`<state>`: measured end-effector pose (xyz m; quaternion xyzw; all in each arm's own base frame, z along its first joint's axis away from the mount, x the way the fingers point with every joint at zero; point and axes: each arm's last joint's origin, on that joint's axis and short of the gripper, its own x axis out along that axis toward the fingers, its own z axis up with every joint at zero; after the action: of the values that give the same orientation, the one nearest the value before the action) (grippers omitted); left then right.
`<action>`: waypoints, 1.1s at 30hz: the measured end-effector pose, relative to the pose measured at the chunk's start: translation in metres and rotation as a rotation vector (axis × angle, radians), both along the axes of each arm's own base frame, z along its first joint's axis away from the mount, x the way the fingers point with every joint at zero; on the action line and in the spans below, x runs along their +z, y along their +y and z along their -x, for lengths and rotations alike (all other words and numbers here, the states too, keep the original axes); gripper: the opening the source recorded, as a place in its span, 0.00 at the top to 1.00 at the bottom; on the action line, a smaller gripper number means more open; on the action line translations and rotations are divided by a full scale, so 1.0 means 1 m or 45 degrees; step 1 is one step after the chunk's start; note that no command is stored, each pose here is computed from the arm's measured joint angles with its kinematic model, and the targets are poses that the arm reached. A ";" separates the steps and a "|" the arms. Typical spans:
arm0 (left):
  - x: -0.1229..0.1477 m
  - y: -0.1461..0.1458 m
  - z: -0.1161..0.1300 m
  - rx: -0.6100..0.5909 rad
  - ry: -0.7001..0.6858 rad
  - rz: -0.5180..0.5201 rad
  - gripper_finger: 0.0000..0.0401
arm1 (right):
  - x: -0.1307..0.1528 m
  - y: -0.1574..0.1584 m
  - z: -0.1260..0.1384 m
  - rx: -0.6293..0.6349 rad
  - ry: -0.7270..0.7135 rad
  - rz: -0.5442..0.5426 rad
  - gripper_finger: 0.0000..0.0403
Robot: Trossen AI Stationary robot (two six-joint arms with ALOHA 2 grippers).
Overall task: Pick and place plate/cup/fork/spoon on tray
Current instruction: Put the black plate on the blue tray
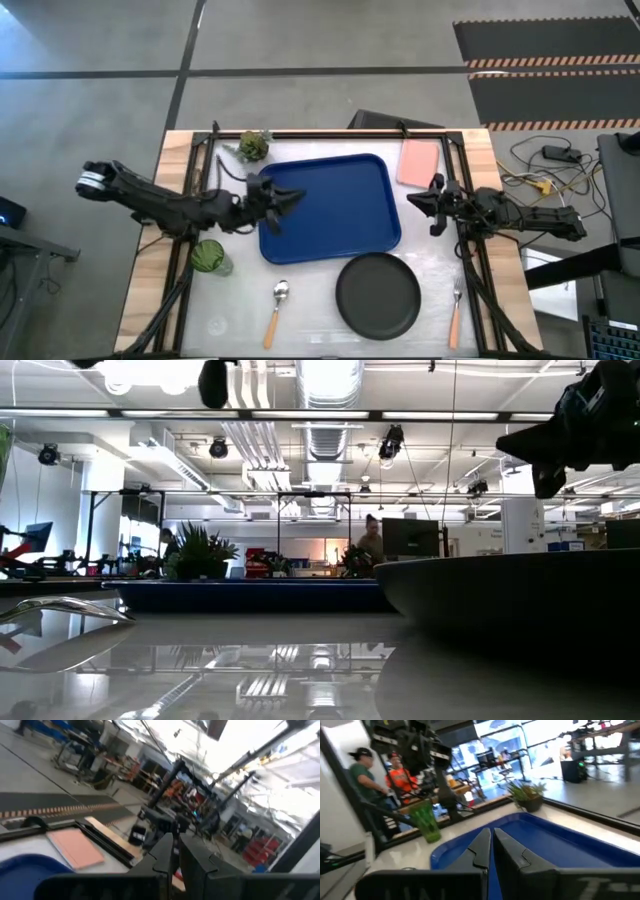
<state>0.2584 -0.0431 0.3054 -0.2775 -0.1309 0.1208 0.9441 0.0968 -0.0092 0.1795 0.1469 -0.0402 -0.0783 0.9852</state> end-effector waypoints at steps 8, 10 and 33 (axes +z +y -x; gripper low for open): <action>-0.002 -0.015 -0.049 -0.048 0.312 0.071 0.97 | 0.011 0.001 0.002 0.058 -0.040 0.005 0.98; -0.004 -0.018 -0.060 -0.063 0.429 0.084 0.97 | 0.013 0.002 0.003 0.078 -0.046 0.007 0.98; -0.051 -0.065 -0.120 -0.332 0.847 0.506 1.00 | 0.012 0.003 0.003 0.109 -0.024 -0.005 0.98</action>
<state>0.3788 -0.1084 0.2543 -0.4146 0.2437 0.1062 0.8703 0.0942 -0.0065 0.1917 0.1510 -0.0430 -0.0347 0.9870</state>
